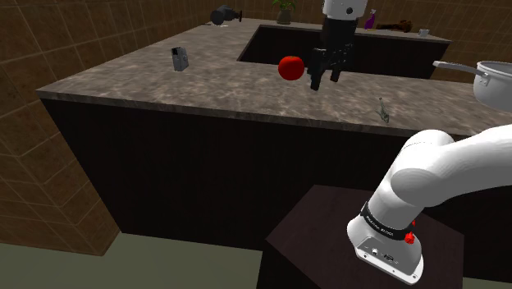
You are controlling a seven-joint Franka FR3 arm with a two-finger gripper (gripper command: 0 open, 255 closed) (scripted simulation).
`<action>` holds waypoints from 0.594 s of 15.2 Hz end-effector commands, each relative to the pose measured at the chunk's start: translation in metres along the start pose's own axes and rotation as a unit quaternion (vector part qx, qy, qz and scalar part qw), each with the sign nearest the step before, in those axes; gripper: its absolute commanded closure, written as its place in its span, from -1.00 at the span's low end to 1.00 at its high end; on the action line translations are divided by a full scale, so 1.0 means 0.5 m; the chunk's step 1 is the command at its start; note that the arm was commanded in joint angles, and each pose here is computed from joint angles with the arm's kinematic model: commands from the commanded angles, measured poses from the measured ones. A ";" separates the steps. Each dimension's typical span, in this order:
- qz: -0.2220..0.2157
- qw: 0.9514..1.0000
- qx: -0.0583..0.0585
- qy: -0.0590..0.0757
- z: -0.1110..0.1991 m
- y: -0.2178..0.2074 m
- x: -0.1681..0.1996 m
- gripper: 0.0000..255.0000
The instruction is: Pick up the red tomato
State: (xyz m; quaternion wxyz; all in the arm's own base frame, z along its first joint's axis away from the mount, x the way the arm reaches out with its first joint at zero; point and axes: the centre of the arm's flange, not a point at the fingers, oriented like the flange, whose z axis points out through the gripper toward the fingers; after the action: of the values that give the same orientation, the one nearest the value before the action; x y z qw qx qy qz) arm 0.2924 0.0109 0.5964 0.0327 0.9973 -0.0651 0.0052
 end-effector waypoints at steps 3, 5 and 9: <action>0.012 1.000 0.001 0.004 0.001 0.024 0.045 -1.00; 0.025 1.000 0.001 0.007 0.002 0.050 0.089 -1.00; 0.050 0.999 0.002 0.015 0.003 0.104 0.175 -1.00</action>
State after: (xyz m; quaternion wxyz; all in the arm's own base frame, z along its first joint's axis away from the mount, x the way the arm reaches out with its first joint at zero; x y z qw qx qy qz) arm 0.3609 -0.0431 0.6006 0.0312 0.9935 -0.1080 0.0190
